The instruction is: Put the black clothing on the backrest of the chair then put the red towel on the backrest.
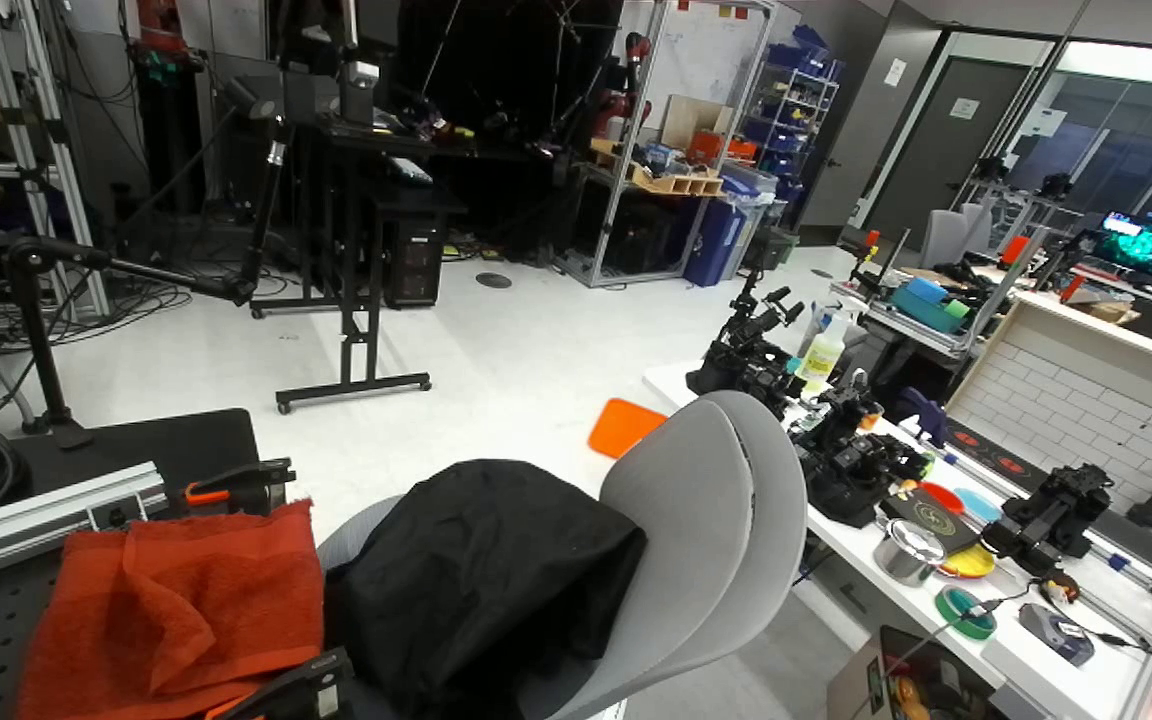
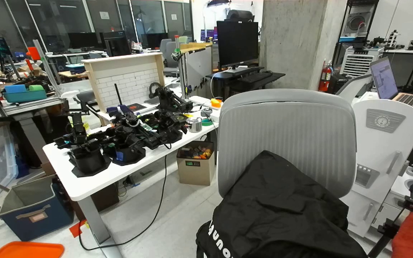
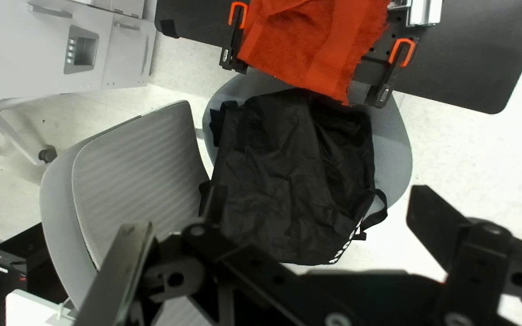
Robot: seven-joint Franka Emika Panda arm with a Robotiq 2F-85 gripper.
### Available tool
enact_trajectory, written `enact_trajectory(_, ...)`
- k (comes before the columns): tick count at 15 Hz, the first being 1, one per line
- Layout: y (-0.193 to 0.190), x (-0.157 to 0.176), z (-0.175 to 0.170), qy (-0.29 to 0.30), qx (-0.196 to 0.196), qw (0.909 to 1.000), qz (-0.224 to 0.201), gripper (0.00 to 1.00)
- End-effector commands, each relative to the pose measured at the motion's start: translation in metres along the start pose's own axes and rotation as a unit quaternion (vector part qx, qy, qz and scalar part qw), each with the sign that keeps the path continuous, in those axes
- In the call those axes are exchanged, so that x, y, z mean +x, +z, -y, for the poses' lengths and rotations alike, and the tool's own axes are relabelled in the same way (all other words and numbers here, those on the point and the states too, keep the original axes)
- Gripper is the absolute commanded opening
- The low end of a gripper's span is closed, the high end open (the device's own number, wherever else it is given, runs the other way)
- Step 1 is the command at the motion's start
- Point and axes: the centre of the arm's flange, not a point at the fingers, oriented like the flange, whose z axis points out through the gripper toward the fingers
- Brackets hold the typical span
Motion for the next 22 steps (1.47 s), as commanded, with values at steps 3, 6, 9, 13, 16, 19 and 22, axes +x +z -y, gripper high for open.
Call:
enact_trajectory(3,0.014,0.022,-0.006,-0.011,0.011,0.9998,-0.015,1.0)
enact_trajectory(6,0.029,0.038,-0.015,-0.001,0.027,0.9992,-0.03,1.0)
enact_trajectory(9,0.052,0.059,-0.025,0.003,0.033,0.9989,-0.033,1.0)
enact_trajectory(13,0.096,0.086,-0.041,0.012,0.043,0.9986,-0.03,1.0)
enact_trajectory(16,0.132,0.104,-0.053,0.019,0.054,0.9981,-0.024,1.0)
enact_trajectory(19,0.168,0.121,-0.064,0.02,0.065,0.9975,-0.02,1.0)
enact_trajectory(22,0.197,0.14,-0.068,0.01,0.072,0.9972,-0.018,1.0)
